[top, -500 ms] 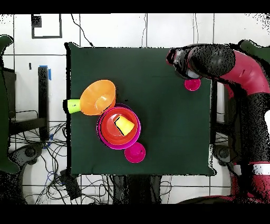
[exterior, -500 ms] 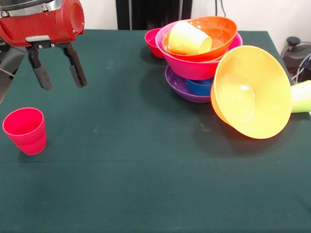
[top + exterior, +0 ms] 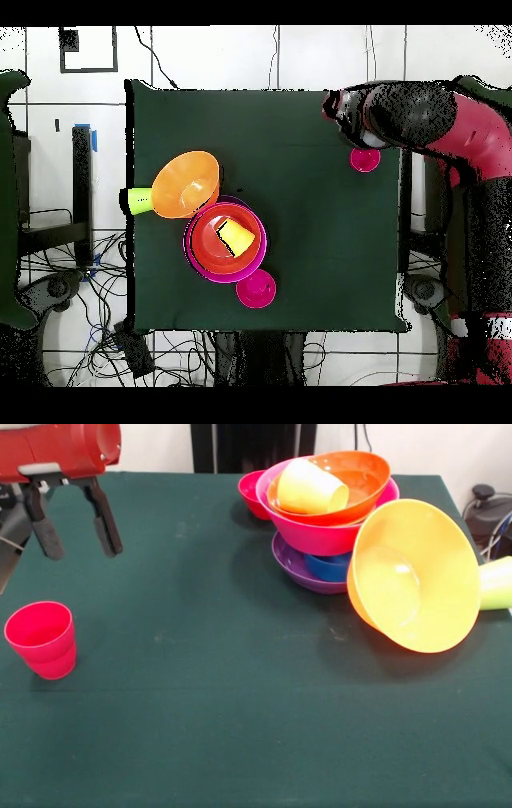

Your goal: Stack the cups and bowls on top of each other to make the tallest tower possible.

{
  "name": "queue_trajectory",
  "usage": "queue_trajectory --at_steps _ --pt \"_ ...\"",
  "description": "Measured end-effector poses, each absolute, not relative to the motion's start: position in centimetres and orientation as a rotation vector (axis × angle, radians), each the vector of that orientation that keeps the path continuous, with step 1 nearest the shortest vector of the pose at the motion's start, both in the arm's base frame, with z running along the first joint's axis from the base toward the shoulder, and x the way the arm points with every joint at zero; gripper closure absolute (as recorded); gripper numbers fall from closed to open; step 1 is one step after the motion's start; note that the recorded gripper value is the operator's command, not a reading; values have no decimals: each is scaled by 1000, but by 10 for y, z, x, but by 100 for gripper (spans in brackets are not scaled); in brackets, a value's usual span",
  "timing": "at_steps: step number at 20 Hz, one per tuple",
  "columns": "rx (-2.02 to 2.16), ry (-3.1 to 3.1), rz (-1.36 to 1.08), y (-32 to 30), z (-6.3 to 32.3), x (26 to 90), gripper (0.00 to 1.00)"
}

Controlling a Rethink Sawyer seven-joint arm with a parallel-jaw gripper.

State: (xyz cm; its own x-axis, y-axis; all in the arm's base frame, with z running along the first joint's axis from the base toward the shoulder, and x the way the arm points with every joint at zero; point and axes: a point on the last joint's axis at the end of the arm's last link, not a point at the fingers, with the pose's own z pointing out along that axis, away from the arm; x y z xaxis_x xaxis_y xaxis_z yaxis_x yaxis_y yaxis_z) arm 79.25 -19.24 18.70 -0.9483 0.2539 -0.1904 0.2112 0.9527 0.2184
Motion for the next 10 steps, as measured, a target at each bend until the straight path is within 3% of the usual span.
queue_trajectory --at_steps 10 --pt "290 2873 296 -190 197 798 0"
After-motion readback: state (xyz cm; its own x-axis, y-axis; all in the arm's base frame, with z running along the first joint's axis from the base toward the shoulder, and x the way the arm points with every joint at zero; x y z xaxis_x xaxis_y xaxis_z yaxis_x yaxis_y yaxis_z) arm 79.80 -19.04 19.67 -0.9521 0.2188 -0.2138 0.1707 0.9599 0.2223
